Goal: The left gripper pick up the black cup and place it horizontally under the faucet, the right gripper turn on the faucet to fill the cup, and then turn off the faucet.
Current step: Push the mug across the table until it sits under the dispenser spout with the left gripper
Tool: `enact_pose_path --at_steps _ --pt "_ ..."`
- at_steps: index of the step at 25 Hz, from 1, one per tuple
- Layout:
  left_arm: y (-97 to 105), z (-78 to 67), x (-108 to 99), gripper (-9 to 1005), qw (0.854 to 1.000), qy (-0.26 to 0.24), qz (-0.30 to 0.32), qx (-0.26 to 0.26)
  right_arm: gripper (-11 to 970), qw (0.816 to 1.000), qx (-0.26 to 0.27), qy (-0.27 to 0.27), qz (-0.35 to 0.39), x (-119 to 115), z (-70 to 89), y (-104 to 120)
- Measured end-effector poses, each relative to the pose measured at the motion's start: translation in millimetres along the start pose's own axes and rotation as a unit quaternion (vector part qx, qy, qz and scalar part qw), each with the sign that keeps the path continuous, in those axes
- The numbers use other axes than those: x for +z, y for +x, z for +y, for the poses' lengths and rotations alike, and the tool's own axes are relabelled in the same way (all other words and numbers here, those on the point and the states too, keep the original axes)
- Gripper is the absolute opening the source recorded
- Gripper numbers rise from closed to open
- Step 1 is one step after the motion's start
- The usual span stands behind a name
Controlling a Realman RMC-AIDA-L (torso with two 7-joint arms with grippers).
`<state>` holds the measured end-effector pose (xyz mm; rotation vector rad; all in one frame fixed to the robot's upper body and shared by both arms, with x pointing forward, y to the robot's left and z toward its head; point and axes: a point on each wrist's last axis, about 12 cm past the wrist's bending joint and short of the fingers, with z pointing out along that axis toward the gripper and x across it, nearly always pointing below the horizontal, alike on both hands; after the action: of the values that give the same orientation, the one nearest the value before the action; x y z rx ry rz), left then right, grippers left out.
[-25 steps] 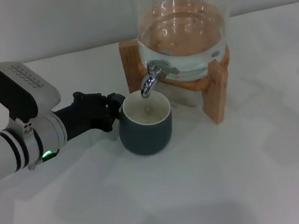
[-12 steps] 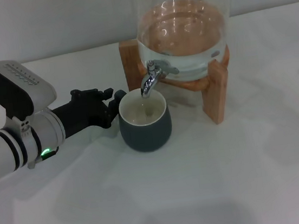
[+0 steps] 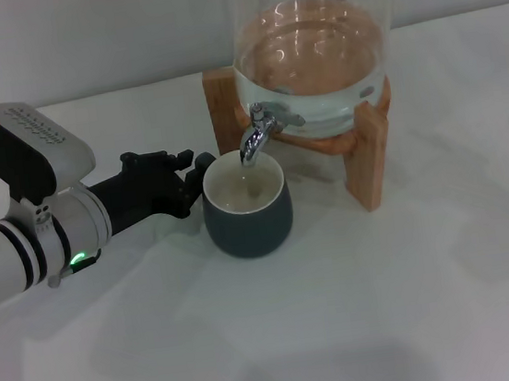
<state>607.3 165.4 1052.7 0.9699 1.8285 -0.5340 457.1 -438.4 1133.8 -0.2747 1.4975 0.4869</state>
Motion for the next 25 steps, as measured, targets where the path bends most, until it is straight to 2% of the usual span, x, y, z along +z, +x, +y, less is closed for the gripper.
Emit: enact_pose_path --at_steps 8,14,25 --pt "6 -2.0 -1 249 1.000 0.001 0.013 0.003 630 1.000 0.000 0.000 -0.001 1 -0.2 0" --pt "9 0.8 -6 359 1.000 -0.015 0.011 0.000 630 1.000 -0.001 0.001 -0.004 1 -0.7 -1" --pt "19 2.8 -28 419 0.999 -0.043 -0.015 -0.013 630 1.000 -0.002 0.005 -0.004 -1 -1.9 -2"
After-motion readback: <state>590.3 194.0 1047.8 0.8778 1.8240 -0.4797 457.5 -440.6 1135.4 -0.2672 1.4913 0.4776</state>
